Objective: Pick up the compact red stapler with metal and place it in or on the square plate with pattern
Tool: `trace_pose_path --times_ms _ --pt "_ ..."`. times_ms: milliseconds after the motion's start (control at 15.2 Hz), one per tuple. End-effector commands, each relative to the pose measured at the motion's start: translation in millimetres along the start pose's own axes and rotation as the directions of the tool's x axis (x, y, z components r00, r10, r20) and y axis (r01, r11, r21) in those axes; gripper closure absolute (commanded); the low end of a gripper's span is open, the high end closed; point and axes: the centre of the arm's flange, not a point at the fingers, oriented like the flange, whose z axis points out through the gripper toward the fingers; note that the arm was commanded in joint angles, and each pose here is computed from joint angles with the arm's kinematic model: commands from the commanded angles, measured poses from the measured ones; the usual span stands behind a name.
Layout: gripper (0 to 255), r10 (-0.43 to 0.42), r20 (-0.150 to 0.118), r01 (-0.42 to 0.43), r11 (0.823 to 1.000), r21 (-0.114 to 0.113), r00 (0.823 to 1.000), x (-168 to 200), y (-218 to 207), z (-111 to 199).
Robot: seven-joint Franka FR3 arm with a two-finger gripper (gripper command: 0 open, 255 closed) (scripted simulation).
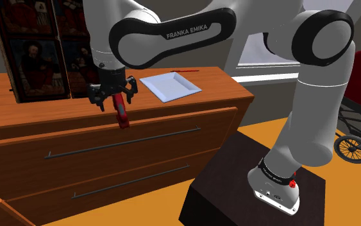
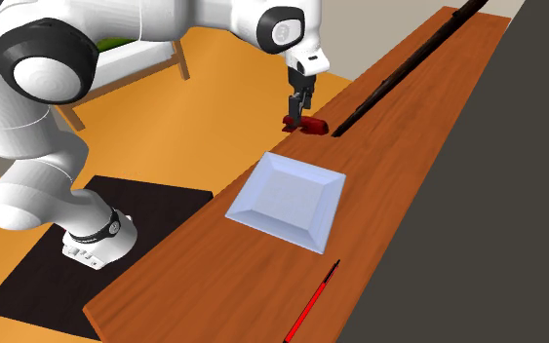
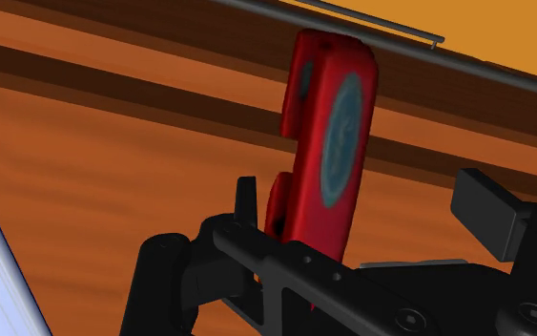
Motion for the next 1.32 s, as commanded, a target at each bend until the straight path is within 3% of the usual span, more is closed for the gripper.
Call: trace_pose_path --times_ms 0,66,132,726,1254 --pt "0 0.000 0.000 0.000 1.000 0.000 1.000 0.0 0.0 0.0" --pt "0 0.000 0.000 0.000 1.000 0.000 1.000 0.0 0.0 0.0" --pt "255 0.000 0.000 0.000 1.000 0.000 1.000 0.0 0.0 0.0" --pt "255 0.000 0.000 0.000 1.000 0.000 1.000 0.0 0.0 0.0" --pt "255 0.000 0.000 0.000 1.000 0.000 1.000 4.0 0.2 -42.0"
